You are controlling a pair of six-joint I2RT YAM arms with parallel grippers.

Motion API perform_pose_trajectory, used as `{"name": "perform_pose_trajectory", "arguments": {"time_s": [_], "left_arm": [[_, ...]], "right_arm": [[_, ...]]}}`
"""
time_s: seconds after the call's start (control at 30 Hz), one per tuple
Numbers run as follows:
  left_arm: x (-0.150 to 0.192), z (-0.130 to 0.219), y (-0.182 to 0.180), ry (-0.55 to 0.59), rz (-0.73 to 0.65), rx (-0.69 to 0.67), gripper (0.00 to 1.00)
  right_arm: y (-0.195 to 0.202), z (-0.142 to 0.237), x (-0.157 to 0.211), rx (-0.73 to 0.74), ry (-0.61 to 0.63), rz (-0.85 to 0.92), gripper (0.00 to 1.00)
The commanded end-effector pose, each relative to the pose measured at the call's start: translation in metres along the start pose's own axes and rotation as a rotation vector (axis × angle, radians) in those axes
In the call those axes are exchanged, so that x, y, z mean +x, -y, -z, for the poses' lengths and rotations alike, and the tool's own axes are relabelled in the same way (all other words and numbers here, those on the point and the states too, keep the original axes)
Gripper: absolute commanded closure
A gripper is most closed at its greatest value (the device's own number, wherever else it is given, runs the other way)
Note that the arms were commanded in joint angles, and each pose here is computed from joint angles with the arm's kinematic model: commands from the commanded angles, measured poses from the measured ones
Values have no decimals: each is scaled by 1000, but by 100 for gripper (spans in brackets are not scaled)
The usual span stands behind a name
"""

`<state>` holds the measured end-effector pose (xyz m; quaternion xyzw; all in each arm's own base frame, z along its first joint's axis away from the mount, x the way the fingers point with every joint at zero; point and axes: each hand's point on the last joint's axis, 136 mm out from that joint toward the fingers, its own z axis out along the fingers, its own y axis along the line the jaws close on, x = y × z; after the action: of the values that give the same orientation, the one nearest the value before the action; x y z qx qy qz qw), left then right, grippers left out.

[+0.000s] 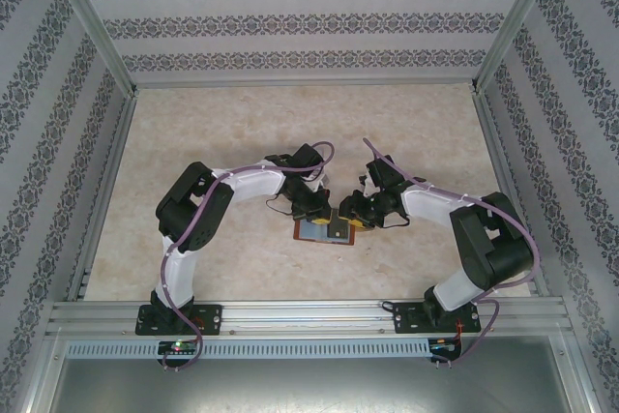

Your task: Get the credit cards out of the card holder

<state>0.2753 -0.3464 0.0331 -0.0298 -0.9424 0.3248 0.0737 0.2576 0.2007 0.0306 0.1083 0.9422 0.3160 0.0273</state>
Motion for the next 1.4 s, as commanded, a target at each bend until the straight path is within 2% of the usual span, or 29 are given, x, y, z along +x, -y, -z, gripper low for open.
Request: {"name": "perform_pose_trajectory", "arguments": {"time_s": [0.0,0.43,0.7,0.83,1.13,1.37], "left_arm": [[3,-6,1,-23,-2,-16,100],[2,-12,3,-30,18,17,99],[7,-7,-23,-32,2,-130,99],[9,-2,-23,-32,-12,-143,99],[2,11,-1,8,-36,-89,99],[-5,26,12,60,-45,-51,98]], "right_arm": [[-8,-1,-3,-24,-3,16,61],[1,-8,5,5,-35,1,60],[24,0,10,126,-21,-7,58],[27,3,12,151,-17,-6,58],[9,17,7,151,18,29,58],[-25,22,1,26,50,59,58]]}}
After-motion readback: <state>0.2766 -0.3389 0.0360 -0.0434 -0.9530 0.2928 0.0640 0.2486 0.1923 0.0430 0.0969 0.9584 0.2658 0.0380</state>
